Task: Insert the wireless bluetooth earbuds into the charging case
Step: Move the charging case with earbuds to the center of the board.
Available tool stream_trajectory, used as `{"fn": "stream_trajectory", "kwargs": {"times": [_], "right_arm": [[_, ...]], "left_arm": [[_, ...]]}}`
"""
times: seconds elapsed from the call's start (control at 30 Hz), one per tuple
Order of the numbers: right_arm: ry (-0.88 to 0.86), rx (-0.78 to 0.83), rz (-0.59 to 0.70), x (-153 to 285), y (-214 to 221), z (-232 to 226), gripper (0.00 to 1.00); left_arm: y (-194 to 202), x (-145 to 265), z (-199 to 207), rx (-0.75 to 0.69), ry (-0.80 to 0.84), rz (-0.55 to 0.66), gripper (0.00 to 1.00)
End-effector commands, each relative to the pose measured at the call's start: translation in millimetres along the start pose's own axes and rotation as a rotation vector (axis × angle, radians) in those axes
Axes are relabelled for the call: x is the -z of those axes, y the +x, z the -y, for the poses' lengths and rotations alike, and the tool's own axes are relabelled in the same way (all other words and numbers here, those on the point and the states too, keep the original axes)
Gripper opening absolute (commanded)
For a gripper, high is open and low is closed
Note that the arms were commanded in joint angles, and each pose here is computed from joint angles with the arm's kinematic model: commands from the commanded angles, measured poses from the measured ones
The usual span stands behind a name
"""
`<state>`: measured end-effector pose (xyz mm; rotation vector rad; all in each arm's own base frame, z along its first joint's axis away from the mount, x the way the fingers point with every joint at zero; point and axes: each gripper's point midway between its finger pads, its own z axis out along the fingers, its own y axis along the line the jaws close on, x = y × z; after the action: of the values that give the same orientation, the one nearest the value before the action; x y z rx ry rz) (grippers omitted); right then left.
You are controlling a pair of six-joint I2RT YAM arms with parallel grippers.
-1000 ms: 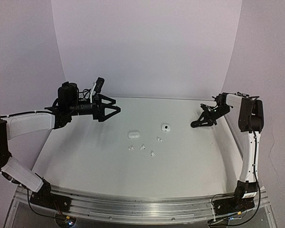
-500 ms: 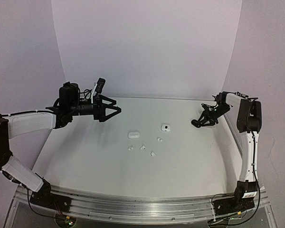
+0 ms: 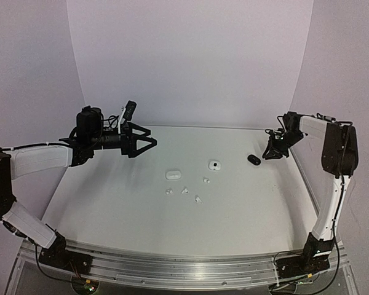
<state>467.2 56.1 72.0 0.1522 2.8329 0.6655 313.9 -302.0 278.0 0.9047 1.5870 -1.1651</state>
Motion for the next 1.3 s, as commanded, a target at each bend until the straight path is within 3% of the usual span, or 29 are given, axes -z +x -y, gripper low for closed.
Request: {"fn": "stream_trajectory", "kwargs": {"times": [0.0,0.17,0.63,1.1,1.27], "right_arm": [[0.03,-0.022,-0.005,-31.7,10.4,-17.5,0.08],[0.072,-0.073,0.003,-51.1,1.8,-15.2,0.0],[0.197,-0.117,0.03,-72.2,-14.4,10.8,0.0],[0.169,-0.121,0.042,-72.0,-22.6,4.0,0.0],[0.143,-0.085,0.071,-46.1,-19.0,-13.1,0.0]], "left_arm": [[-14.0,0.5,3.5,-0.051,0.017,0.038,0.98],[-16.2,0.9,4.2,-0.063,0.018,0.046,0.98],[-18.8,1.6,4.1,-0.081,0.013,0.055,0.98],[-16.3,2.3,3.4,-0.087,0.007,0.05,0.98],[-14.7,3.0,0.9,-0.078,-0.008,0.044,0.98]]}}
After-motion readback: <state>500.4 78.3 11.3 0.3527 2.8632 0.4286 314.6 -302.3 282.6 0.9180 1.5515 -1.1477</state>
